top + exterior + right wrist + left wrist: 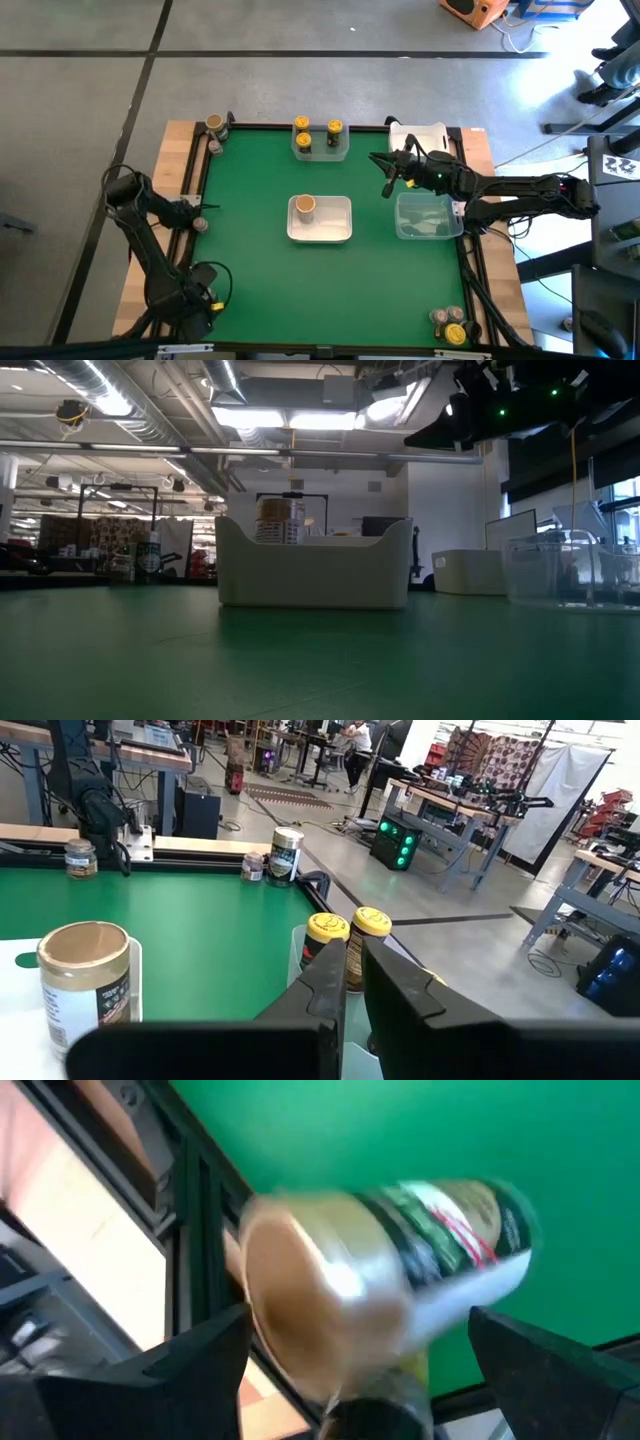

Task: Sort spices by type
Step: Put the bottom gold seasoning bottle into the bottom white bin

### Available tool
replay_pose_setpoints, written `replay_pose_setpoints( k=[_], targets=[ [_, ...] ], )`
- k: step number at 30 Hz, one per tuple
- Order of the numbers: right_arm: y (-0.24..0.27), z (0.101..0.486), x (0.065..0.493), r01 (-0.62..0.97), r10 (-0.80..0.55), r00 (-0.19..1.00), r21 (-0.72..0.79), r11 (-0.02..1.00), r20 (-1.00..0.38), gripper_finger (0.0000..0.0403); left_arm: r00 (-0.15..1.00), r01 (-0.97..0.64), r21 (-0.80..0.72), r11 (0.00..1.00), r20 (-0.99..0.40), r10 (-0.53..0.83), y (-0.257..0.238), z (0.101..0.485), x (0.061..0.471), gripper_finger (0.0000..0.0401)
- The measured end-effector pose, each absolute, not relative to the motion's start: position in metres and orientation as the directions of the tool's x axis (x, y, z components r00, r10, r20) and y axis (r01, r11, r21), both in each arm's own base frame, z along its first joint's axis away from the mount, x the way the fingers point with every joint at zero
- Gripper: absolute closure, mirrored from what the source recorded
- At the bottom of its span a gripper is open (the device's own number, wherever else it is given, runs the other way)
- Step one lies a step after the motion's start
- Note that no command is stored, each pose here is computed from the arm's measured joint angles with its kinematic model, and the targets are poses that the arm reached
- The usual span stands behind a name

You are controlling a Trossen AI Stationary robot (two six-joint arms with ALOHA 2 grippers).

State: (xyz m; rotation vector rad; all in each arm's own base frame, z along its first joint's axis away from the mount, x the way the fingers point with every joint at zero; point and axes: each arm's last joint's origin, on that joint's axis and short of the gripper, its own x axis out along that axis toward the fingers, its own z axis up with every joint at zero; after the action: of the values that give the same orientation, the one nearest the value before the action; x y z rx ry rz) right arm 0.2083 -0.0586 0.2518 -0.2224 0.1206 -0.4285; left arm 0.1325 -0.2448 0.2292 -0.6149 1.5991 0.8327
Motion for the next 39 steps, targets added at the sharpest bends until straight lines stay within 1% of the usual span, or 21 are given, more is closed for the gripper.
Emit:
replay_pose_setpoints(
  k=[14, 17, 20, 24, 26, 29, 33, 36, 39],
  targets=[
    [-0.059, 0.252, 0.208, 0.398, -0.424, 0.903, -0.239, 0.886, -0.069, 0.0364, -0.196, -0.768, 0.178, 0.615, -0.98, 0.04, -0.244, 0.229, 0.135, 0.005],
    [-0.059, 0.252, 0.208, 0.398, -0.425, 0.903, -0.239, 0.886, -0.068, 0.0364, -0.187, -0.745, 0.168, 0.645, -0.982, 0.04, -0.242, 0.229, 0.14, 0.005],
    [-0.059, 0.252, 0.208, 0.399, -0.425, 0.903, -0.238, 0.885, -0.064, 0.0364, -0.159, -0.703, 0.162, 0.693, -0.985, 0.069, -0.236, 0.229, 0.147, 0.005],
    [-0.059, 0.252, 0.208, 0.399, -0.424, 0.903, -0.238, 0.886, -0.065, 0.0364, -0.185, -0.634, 0.219, 0.741, -0.974, 0.13, -0.224, 0.228, 0.153, 0.005],
    [-0.059, 0.252, 0.208, 0.399, -0.425, 0.903, -0.239, 0.885, -0.066, 0.0364, -0.195, -0.589, 0.23, 0.775, -0.971, 0.14, -0.221, 0.223, 0.153, 0.005],
    [-0.059, 0.252, 0.208, 0.397, -0.424, 0.903, -0.239, 0.886, -0.071, 0.0364, -0.209, -0.53, 0.214, 0.82, -0.971, 0.118, -0.219, 0.21, 0.151, 0.005],
    [-0.059, 0.252, 0.208, 0.397, -0.424, 0.903, -0.239, 0.886, -0.071, 0.0364, -0.288, -0.512, 0.251, 0.822, -0.951, 0.111, -0.212, 0.19, 0.143, 0.005],
    [-0.059, 0.252, 0.208, 0.398, -0.424, 0.903, -0.239, 0.886, -0.071, 0.0364, -0.296, -0.507, 0.237, 0.829, -0.951, 0.091, -0.209, 0.177, 0.141, 0.005],
    [-0.059, 0.252, 0.208, 0.398, -0.424, 0.903, -0.239, 0.886, -0.07, 0.0364, -0.276, -0.5, 0.196, 0.844, -0.959, 0.059, -0.207, 0.164, 0.14, 0.005]
  ],
)
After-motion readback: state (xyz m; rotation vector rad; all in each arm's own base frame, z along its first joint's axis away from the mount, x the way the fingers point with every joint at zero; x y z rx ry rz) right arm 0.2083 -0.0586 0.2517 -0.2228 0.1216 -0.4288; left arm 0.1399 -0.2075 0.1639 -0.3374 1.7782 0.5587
